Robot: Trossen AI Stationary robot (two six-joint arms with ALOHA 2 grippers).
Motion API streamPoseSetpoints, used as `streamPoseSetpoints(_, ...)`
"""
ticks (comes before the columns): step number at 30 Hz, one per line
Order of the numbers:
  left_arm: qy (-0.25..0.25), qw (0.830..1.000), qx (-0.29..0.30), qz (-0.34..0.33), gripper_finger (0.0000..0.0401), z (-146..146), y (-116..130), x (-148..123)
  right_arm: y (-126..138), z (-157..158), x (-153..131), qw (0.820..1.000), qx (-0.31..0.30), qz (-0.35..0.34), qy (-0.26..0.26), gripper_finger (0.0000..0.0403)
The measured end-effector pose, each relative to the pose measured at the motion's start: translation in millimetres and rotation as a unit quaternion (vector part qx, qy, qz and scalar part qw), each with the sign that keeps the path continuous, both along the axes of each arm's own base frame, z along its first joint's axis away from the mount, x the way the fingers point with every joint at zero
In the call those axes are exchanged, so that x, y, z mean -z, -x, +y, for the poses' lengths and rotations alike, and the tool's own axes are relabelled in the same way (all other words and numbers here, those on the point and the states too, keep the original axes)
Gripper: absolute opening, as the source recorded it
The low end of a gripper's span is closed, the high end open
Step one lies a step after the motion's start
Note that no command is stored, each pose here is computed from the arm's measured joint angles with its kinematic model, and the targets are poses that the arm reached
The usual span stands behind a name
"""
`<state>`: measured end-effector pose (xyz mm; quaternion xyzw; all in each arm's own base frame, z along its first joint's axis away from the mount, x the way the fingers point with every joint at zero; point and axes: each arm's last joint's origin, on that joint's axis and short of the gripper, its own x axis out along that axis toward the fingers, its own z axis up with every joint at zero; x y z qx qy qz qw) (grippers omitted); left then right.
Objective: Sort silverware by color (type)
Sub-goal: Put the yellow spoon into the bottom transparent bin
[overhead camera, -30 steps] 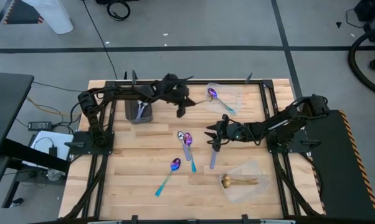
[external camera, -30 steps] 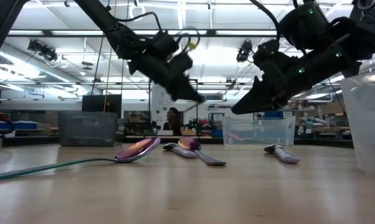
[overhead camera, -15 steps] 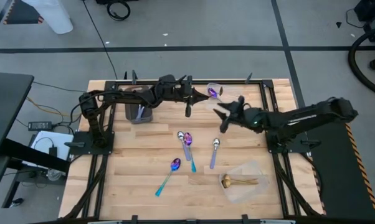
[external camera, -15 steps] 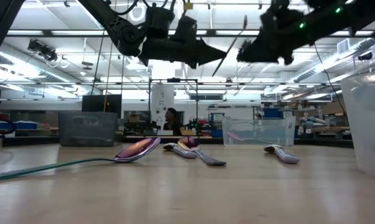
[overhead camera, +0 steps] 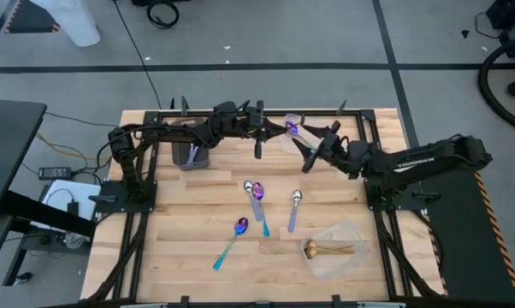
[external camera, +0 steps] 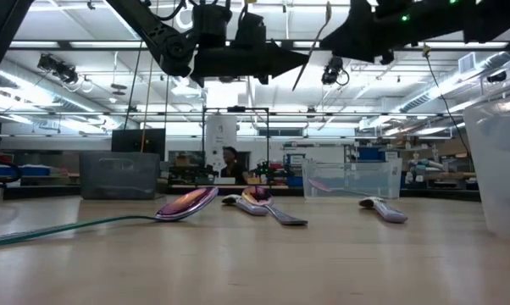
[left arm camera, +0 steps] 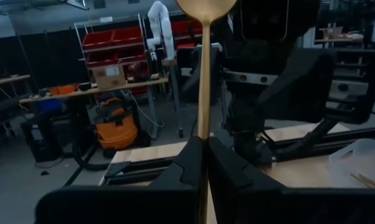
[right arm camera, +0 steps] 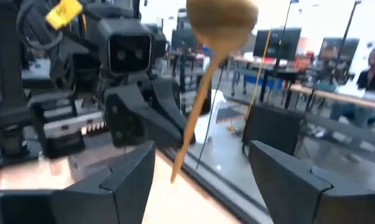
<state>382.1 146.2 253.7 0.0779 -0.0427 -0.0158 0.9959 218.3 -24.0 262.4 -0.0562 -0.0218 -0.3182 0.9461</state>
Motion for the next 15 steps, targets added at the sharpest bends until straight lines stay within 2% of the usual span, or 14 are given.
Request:
streamPoseSetpoints(7,0.004,1.0,0.007,-0.004,0.0018,-4.9,-1.7,-0.9,-11.2,-10.2,0.7,0.999,-0.01,-0.028,0.037,0.0258)
streamPoseSetpoints(15,0.0,1.0,0.01,-0.007,0.0019,-7.3,-2.6,-1.4,-12.1,-16.2,-1.4,0.997,-0.042,-0.041,0.054,0.0203)
